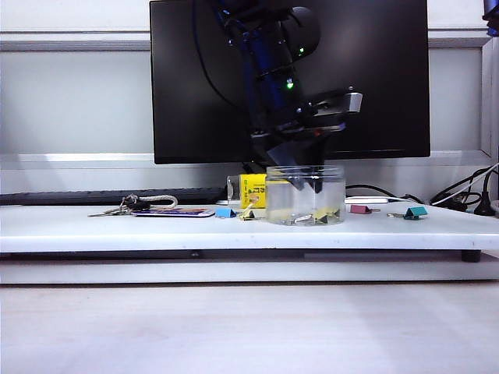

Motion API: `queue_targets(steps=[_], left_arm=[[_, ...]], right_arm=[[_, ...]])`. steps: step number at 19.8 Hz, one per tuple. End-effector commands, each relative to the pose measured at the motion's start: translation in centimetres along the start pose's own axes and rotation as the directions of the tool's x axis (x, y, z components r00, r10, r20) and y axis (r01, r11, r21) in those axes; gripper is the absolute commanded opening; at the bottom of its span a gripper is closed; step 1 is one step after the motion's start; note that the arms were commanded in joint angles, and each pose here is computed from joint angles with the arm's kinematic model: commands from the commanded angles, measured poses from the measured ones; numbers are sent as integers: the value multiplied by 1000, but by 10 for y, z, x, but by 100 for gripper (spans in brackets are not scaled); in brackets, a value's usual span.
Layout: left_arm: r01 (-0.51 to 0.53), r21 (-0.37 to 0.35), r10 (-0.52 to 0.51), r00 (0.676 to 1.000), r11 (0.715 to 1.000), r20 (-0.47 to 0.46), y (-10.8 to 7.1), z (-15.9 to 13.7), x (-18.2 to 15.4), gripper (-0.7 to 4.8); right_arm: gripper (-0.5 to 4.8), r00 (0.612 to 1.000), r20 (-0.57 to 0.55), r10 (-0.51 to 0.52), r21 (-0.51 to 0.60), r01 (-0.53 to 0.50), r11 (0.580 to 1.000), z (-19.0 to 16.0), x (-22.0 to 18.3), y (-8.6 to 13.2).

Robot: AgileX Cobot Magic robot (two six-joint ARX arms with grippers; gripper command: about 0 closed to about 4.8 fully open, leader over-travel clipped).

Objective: Take the clips out of the round transparent plastic box and place them on the table.

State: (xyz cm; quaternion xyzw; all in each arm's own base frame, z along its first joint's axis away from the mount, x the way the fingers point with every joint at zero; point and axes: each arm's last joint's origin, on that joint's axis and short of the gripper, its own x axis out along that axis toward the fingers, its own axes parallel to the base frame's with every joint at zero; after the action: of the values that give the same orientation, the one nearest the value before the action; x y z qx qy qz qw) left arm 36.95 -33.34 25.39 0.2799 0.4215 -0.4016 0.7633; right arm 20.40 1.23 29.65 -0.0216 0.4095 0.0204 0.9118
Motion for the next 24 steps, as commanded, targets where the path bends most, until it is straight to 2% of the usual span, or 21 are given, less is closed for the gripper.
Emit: queue_targets(steps=[1, 5, 9, 24], left_arm=[[9, 3, -9, 1000, 1000, -23, -1, -2, -2, 160], [26, 3, -26, 998, 1000, -52, -3, -5, -2, 160], [67, 8, -66, 997, 998, -38, -4, -4, -2, 160], [64, 16, -62, 996, 998, -68, -2, -8, 24, 160]], right_arm=[[115, 1000, 23, 3, 1, -4, 1000, 2, -1, 0], [115, 1000, 26, 3, 1, -3, 1000, 2, -1, 0], [115, 1000, 26, 3, 1, -3, 1000, 2, -1, 0], [115, 1000, 27, 3, 1, -3, 1000, 2, -1, 0]])
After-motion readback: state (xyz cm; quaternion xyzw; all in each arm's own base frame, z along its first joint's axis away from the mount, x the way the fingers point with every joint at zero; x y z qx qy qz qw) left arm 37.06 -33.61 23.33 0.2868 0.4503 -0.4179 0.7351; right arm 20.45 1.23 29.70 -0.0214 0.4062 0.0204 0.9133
